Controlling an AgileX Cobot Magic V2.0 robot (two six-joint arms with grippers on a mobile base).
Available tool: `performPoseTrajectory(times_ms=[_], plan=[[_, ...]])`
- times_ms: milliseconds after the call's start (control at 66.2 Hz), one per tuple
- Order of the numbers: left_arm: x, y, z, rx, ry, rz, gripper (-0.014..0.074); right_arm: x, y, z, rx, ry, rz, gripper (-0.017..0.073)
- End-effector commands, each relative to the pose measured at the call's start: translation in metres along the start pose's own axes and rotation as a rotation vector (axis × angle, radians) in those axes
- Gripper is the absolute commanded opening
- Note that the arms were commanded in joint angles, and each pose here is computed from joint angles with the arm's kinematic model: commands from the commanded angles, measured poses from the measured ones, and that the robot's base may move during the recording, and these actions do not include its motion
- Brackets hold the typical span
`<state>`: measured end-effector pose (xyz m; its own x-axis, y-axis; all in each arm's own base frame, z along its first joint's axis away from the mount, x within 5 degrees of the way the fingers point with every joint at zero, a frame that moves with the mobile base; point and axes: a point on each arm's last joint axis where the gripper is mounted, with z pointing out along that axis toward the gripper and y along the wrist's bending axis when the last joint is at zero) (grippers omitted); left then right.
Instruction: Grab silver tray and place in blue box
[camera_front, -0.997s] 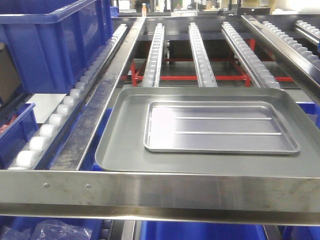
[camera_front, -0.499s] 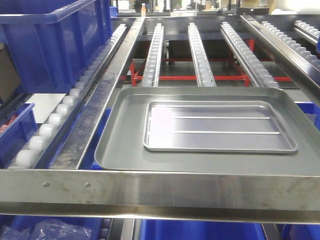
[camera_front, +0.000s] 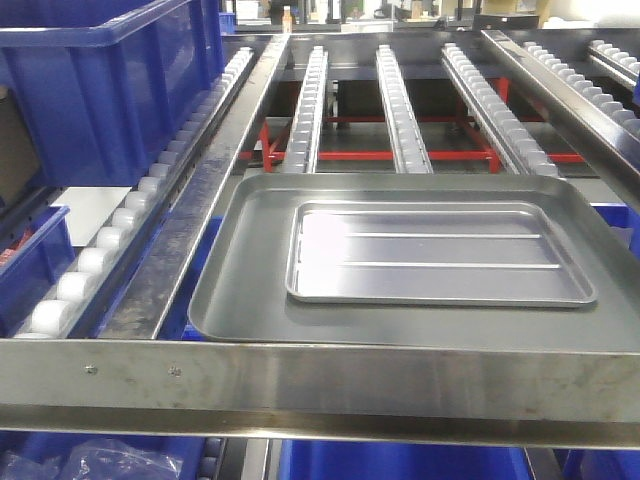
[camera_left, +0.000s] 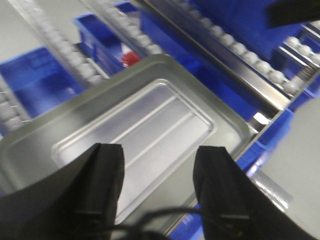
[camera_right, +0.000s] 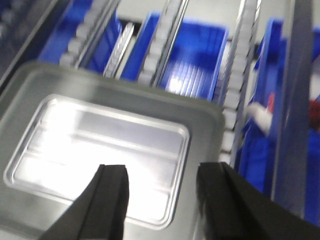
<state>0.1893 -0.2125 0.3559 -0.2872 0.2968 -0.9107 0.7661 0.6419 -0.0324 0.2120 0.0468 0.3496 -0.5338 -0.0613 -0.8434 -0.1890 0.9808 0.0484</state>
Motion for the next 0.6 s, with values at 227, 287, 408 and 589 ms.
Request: performPoseTrajectory(times_ms=[227,287,408,589], plan=[[-0.036,0.014,0.046,-0.077,0.203,-0.229,0.0253,-0.013,0.004,0.030,-0.018,0.151,0.064,0.0426],[-0.036,0.021,0.059,-0.155,0.260,-0.292,0.0253,-0.012,0.004,0.040,-0.014,0.201,0.077,0.0426],[-0.027,0.033,0.088,-0.299,0.377,-0.384,0.0253,-0.015,0.004,0.058,-0.005,0.250,0.115,0.0426],[-0.014,0.045,0.118,-0.365,0.460,-0.449,0.0253,-0.018,-0.006,0.081,0.030,0.310,0.161,0.0426]])
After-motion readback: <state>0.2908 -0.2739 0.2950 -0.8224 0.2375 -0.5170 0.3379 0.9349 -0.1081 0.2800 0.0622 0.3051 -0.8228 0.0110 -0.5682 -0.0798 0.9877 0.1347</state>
